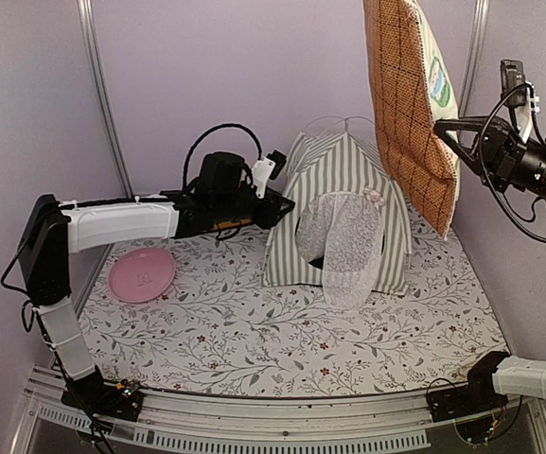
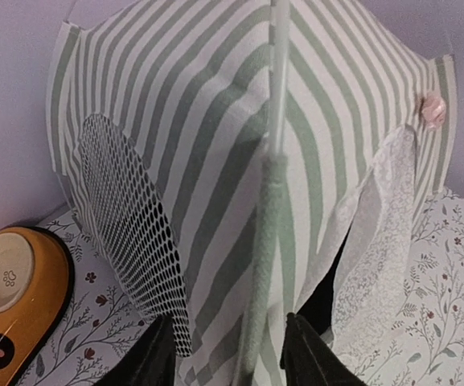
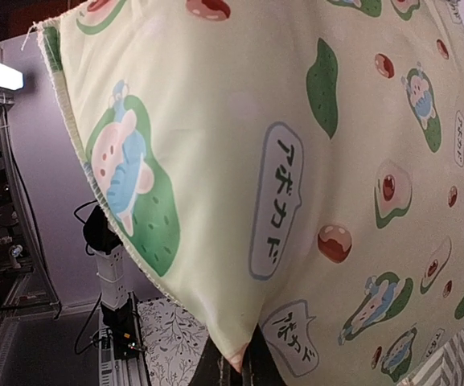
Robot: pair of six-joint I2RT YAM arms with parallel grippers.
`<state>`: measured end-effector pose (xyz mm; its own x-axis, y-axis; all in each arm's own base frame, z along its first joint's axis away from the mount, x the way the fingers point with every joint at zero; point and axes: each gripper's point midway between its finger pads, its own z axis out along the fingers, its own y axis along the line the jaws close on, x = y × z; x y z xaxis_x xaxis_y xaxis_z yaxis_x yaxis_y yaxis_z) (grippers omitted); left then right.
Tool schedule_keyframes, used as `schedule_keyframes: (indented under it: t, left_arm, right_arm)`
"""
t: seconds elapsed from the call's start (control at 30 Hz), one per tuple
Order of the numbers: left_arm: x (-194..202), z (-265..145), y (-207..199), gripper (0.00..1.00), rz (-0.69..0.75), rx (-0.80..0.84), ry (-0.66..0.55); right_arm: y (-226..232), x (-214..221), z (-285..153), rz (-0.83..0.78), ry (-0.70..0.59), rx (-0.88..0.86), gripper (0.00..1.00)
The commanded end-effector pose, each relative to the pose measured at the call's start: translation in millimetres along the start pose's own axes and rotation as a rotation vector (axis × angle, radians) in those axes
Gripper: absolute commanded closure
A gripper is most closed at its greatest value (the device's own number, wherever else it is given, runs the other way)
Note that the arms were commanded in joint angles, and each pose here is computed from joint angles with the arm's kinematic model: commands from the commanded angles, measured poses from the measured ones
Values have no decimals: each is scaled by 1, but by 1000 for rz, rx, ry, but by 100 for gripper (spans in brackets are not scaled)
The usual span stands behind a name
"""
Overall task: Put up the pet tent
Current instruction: Adjust the tent at the corner of the board.
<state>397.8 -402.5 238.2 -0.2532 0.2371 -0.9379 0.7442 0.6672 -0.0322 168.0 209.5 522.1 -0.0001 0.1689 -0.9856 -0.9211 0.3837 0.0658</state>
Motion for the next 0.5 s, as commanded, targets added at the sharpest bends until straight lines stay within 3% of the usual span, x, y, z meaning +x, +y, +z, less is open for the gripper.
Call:
schedule_keyframes:
  t: [0.0, 0.27, 0.47]
  left_arm:
    - [-26, -32, 10, 46, -48, -58, -110]
    - [-68, -106, 11, 30, -104, -78, -277]
    - [-95, -160, 5, 27, -186, 9, -396]
  right_arm:
    - [14, 9, 3, -28, 11, -98, 100]
    - [17, 31, 16, 5, 69, -201, 100]
    - [21, 53, 31, 16, 132, -227, 100]
